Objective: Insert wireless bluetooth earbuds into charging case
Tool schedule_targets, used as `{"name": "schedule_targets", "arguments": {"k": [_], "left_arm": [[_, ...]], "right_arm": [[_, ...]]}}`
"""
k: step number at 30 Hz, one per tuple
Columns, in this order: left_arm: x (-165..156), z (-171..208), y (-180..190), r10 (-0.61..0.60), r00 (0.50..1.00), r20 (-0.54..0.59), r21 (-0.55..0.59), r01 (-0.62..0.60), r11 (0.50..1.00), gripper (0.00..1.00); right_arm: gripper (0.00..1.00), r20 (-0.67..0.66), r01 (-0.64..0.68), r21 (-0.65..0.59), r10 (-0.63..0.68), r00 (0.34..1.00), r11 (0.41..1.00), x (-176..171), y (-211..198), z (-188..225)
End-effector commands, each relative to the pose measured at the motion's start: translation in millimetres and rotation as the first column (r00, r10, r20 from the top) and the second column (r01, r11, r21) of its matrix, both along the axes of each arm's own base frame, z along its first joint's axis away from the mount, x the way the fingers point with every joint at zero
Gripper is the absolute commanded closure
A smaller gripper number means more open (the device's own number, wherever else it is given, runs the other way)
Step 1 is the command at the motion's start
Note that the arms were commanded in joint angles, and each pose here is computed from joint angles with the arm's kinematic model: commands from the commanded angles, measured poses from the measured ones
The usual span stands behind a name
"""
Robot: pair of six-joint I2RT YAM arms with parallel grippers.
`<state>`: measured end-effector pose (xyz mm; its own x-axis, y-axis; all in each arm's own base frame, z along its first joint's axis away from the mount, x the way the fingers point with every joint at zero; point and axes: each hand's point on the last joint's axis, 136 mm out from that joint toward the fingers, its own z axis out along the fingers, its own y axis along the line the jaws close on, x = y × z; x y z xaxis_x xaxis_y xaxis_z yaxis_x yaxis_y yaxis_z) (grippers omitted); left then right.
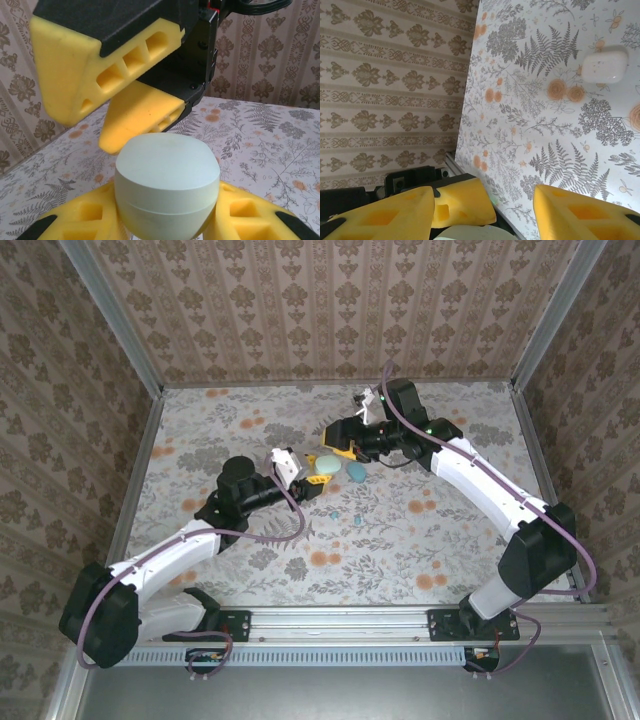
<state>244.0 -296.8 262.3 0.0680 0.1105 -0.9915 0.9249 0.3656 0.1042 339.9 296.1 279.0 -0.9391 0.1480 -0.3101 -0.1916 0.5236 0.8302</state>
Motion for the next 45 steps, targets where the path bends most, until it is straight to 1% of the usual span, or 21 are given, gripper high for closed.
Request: {"name": "schedule_targets", "arguments": {"k": [1,6,11,14,19,25,36,44,45], "left_arm": [[1,27,-2,0.006,0.999,0.048,-0.063,-0.003,0.998,0.72],[4,41,2,0.016,0.999,0.049,-0.14,-0.009,0.99,0.72],[4,58,3,-0.001,0.998,0.056,-0.213,0.013,0.977,0.72],[4,62,1,-0.01,0.998,0.06,-0.224,0.023,0.974,0.72],[6,66,0,-0.016,0.998,0.061,-0.242,0.031,0.97,0.72],[6,72,-1,-0.02,0.998,0.064,-0.265,0.036,0.964,0.72],[5,73,-3,-0.034,0.997,0.065,-0.269,0.05,0.962,0.72],[7,71,-4,-0.029,0.998,0.062,-0.263,0.045,0.964,0.72],[7,69,-3,-0.027,0.998,0.059,-0.261,0.042,0.965,0.72]], "right_arm": [[0.42,0.019,-0.048,0.056,0.047,0.999,0.997,-14,1,16],[0.38,0.038,-0.089,0.135,0.085,0.996,0.987,-22,-5,27],[0.36,0.017,-0.123,0.234,0.122,0.992,0.965,-28,-11,35],[0.37,0.008,-0.162,0.261,0.166,0.986,0.952,-33,-8,37],[0.42,0.01,-0.215,0.319,0.224,0.975,0.923,-38,-3,48],[0.44,-0.011,-0.236,0.326,0.253,0.967,0.916,-41,-1,42],[0.45,-0.028,-0.246,0.327,0.269,0.963,0.913,-39,5,33],[0.51,-0.029,-0.276,0.344,0.303,0.952,0.897,-43,12,35],[0.53,-0.028,-0.276,0.344,0.303,0.953,0.898,-42,12,35]]}}
